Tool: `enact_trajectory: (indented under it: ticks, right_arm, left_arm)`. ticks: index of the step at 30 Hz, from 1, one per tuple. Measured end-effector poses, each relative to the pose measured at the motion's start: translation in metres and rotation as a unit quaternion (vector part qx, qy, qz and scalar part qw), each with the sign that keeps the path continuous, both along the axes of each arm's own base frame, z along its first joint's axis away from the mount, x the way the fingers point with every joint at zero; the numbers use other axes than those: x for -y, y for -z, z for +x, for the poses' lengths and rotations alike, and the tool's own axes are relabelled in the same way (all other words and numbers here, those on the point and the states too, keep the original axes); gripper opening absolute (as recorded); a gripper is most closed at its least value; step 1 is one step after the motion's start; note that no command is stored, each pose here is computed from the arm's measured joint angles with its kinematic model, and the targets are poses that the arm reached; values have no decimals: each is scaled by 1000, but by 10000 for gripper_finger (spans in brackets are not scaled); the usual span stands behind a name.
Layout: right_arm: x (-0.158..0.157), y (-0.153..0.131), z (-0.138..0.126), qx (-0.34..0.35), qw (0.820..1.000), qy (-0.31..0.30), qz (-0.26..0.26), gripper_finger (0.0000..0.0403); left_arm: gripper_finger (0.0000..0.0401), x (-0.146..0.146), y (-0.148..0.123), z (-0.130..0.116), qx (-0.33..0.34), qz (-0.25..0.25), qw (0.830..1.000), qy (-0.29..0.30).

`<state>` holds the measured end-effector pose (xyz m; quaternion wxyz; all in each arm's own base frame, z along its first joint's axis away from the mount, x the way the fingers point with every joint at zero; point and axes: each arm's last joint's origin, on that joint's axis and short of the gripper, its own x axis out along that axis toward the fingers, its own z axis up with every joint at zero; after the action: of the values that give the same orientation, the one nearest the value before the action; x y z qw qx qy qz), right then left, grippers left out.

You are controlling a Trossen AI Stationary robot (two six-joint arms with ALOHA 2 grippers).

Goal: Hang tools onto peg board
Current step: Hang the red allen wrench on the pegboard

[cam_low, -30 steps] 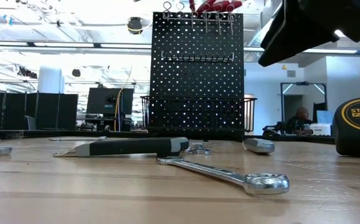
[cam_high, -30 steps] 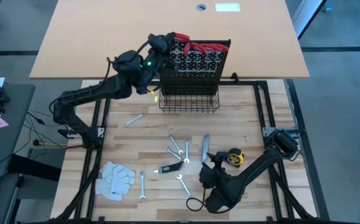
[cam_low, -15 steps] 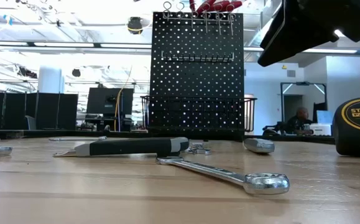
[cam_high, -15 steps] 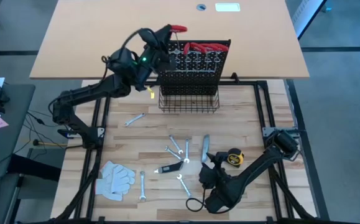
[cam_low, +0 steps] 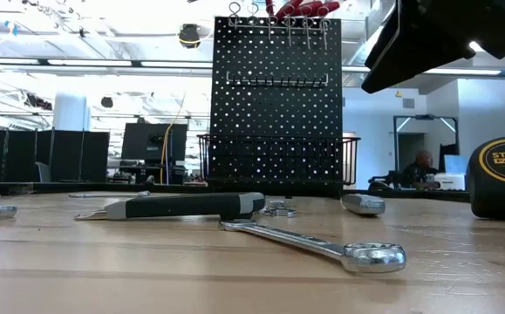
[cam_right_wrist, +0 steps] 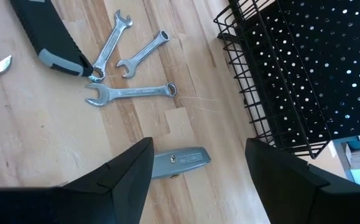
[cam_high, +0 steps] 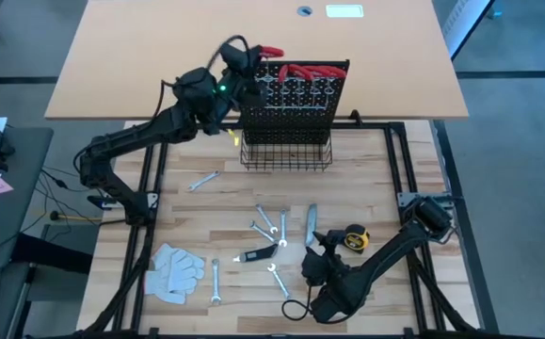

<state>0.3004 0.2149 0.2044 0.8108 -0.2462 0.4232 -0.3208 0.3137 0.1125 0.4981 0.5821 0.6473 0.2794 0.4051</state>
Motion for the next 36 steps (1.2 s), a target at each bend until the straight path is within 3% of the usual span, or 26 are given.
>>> enact_trajectory:
  ticks: [9, 13, 18, 29, 36]
  right_arm:
    - [0, 0, 0, 0, 1000, 0, 0, 265]
    - [0, 0, 0, -1, 1000, 0, 0, 265]
    - [0, 0, 0, -3, 1000, -1, -2, 265]
    - [0, 0, 0, -5, 1000, -2, -3, 265]
    - [0, 0, 0, -5, 1000, -3, -3, 265]
  left_arm:
    - [85, -1, 15, 3, -33, -52, 998, 7]
    - [86, -1, 14, 3, -20, -58, 998, 8]
    - [90, -1, 20, 3, -50, -67, 996, 7]
    - [193, 0, 21, 3, -60, -68, 996, -4]
    - [216, 3, 21, 3, -69, -64, 995, -38]
